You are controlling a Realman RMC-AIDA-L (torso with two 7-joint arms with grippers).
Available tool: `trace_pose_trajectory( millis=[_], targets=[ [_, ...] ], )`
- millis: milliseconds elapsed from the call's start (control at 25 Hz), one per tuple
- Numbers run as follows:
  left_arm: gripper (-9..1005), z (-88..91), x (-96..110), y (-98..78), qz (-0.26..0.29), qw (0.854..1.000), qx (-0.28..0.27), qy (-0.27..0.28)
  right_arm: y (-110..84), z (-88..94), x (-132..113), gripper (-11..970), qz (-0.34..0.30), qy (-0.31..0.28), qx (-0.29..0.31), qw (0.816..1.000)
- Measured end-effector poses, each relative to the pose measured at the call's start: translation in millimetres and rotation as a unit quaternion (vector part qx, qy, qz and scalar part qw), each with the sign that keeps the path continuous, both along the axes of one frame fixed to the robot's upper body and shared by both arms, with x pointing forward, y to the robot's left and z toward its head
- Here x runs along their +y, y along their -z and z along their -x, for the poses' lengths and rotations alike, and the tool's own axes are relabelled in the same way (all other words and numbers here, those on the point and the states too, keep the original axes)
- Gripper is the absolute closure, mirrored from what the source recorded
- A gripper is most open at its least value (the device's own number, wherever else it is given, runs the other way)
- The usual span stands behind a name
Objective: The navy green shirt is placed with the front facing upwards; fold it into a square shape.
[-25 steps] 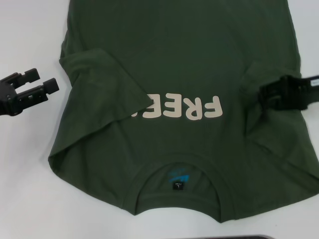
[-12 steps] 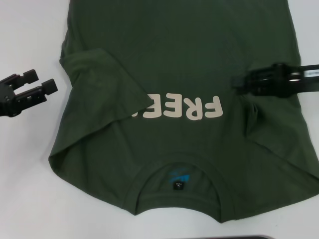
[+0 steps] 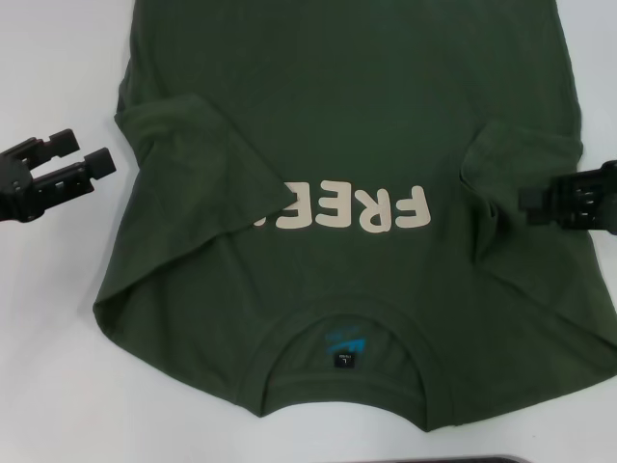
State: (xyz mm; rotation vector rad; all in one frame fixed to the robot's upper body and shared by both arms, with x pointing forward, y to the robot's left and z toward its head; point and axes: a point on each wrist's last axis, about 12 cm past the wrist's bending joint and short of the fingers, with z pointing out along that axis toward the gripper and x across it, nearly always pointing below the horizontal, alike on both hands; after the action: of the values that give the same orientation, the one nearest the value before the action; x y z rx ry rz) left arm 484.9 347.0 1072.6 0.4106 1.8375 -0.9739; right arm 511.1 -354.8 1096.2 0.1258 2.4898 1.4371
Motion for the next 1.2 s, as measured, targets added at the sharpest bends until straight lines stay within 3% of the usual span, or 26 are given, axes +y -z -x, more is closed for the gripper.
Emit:
trace_pose_trajectory(
  millis=[360, 1000, 1200],
  targets=[
    [155, 1.6, 0.3, -0.1, 0.006, 1.000, 0.004, 0.000, 4.5, -23.7, 12.3, 561, 0.068, -0.006, 0.021, 0.997],
    [154, 2.7, 1.9, 1.2, 0.002, 1.000, 0.003, -0.004, 27.2, -41.1, 52.1, 560, 0.092, -0.011, 0.028, 0.995],
    [154, 2.6, 2.6, 1.1, 0.000, 1.000, 0.003, -0.005, 17.2, -48.6, 62.5, 560, 0.060, -0.018, -0.016, 0.998]
  ],
)
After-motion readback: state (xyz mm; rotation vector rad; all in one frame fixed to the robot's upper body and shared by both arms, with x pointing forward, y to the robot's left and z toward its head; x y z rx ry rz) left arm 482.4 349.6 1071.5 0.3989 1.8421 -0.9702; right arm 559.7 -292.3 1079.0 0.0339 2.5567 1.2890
